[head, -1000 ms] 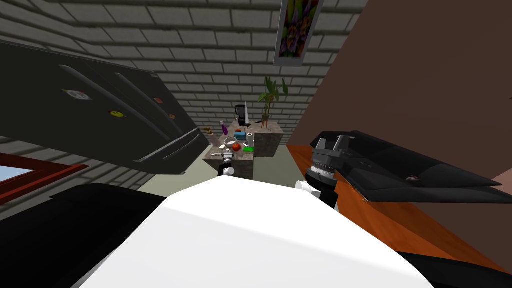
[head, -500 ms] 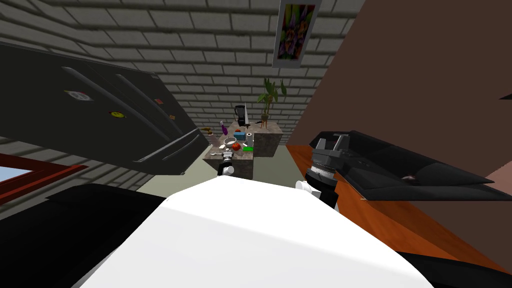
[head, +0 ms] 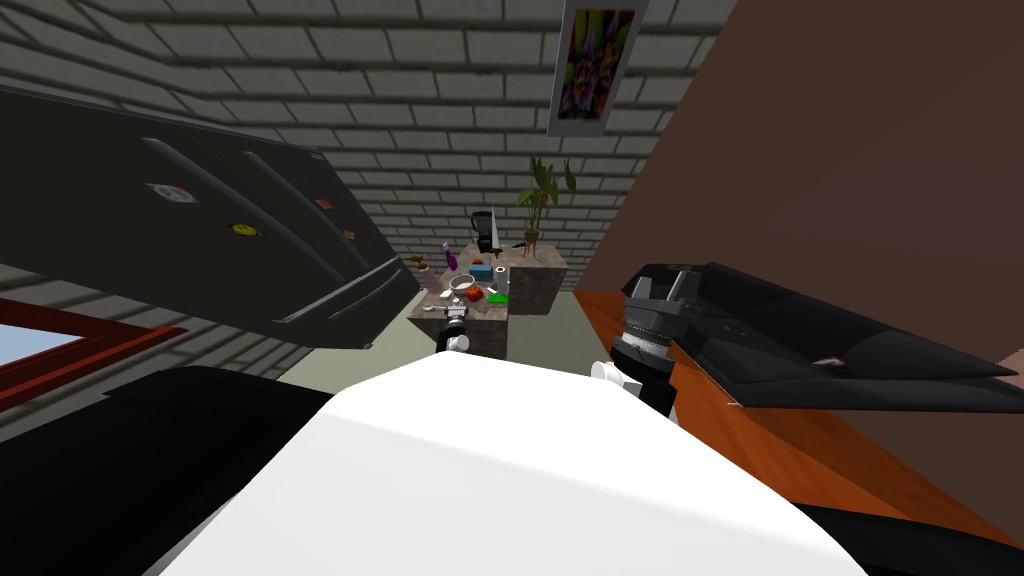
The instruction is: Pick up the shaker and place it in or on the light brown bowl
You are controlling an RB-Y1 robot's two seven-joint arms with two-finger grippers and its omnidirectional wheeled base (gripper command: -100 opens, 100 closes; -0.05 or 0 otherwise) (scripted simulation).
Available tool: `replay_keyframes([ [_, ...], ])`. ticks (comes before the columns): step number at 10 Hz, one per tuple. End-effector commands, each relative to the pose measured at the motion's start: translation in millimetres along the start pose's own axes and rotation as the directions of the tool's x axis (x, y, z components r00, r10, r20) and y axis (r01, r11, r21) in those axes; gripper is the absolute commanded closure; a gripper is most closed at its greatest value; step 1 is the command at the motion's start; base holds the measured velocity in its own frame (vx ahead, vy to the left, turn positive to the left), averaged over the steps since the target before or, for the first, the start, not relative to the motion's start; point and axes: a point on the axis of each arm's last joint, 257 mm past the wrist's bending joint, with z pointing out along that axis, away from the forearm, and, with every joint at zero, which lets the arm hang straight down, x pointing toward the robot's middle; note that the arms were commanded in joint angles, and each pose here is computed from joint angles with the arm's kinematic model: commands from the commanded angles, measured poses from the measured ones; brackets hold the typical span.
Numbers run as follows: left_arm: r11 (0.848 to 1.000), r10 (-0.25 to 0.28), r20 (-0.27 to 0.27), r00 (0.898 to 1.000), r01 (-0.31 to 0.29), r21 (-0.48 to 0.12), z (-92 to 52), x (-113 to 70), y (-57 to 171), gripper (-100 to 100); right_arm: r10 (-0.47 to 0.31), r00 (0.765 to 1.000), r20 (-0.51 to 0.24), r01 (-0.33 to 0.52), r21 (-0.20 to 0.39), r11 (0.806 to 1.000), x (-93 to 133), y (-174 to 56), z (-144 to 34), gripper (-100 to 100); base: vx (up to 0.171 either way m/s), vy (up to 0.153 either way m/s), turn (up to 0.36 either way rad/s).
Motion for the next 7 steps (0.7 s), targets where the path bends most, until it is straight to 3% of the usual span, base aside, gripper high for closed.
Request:
replay_keyframes([
  [1,1.000,0.000,-0.004,1.000,0.000,-0.007,-14.6,1.4,7.9,100,0.000,1.000,0.000,0.000,0.000,1.000,0.0,0.0,0.0,0,0.056,0.048,0.043],
  [4,1.000,-0.003,-0.007,1.000,0.003,-0.017,-36.2,4.6,19.2,100,0.000,1.000,0.000,0.000,0.000,1.000,0.0,0.0,0.0,0,0.030,0.041,0.038],
  [5,1.000,-0.002,-0.008,1.000,0.002,-0.014,-29.4,4.7,14.6,100,0.000,1.000,0.000,0.000,0.000,1.000,0.0,0.0,0.0,0,0.012,0.015,0.009],
  [6,1.000,-0.003,-0.009,1.000,0.002,-0.014,-30.3,5.2,15.2,0,0.000,1.000,0.000,0.000,0.000,1.000,0.0,0.0,0.0,0,0.000,0.000,0.000],
  [7,1.000,0.025,-0.010,1.000,-0.025,-0.017,-26.8,-0.8,2.2,100,0.000,1.000,0.000,0.000,0.000,1.000,0.0,0.0,0.0,0,-0.059,-0.042,-0.023],
])
